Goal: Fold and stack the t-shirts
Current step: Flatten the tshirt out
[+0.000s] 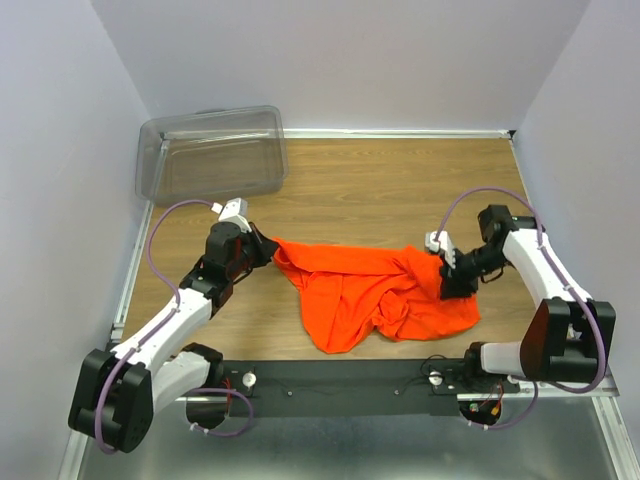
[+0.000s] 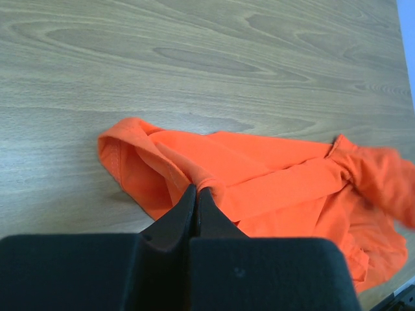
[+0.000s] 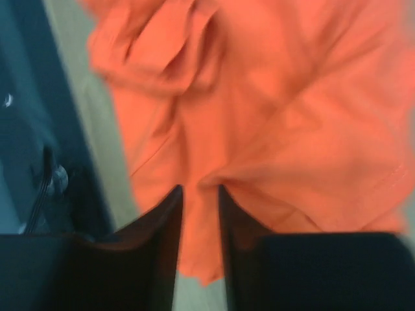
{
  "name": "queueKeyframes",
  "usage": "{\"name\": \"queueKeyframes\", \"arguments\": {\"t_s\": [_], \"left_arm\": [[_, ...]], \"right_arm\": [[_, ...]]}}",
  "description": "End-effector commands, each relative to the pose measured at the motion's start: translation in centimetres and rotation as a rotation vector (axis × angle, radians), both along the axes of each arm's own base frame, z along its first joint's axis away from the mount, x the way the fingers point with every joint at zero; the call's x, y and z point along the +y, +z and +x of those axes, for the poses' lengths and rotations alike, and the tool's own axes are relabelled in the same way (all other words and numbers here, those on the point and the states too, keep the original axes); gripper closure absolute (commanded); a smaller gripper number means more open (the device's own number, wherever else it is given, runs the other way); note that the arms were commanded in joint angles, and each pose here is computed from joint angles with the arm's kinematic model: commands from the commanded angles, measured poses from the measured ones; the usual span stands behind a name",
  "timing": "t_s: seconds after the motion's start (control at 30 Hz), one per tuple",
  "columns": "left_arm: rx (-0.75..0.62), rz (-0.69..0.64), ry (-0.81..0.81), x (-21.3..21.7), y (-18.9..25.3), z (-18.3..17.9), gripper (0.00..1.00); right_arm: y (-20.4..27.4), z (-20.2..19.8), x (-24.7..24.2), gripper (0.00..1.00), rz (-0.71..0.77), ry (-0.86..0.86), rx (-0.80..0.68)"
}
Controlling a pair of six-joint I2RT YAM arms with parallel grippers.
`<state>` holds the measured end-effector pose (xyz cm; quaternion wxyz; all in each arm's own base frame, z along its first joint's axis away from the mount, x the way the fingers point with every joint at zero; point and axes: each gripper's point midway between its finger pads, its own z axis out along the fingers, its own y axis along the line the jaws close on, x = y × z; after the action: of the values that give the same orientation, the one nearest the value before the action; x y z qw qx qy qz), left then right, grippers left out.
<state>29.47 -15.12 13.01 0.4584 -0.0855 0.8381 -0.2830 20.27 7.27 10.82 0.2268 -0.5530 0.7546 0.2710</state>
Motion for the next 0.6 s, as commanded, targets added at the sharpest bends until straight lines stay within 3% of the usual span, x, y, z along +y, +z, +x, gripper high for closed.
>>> {"name": "queueKeyframes", "arguments": {"t_s": [0.0,0.13,0.17,0.27,0.33,0.57], "left_arm": [[-0.032,-0.002,-0.009,-0.2,0.9,0.7,1.0],[-0.034,-0.01,-0.011,-0.3,1.1,0.7,1.0],[-0.039,-0.014,-0.013,-0.3,1.3,0.6,1.0],[-0.046,-0.016,-0.008,-0.2,1.6,0.5,1.0],[-0.051,-0.017,-0.007,-0.2,1.8,0.4,1.0],[-0.051,-0.02,-0.009,-0.1,1.7,0.1,1.0]], "right_arm": [[-1.9,-3.1,-2.6,0.57,-0.151,0.089,0.052],[0.7,1.8,-0.8,0.49,-0.019,-0.135,0.022],[1.2,4.8,-0.8,0.49,0.004,-0.217,-0.03],[1.2,8.3,0.2,0.49,0.101,-0.476,0.149],[-0.3,9.2,0.6,0.49,0.12,-0.531,0.252],[-2.3,10.4,-3.2,0.49,-0.072,-0.707,0.178]]}}
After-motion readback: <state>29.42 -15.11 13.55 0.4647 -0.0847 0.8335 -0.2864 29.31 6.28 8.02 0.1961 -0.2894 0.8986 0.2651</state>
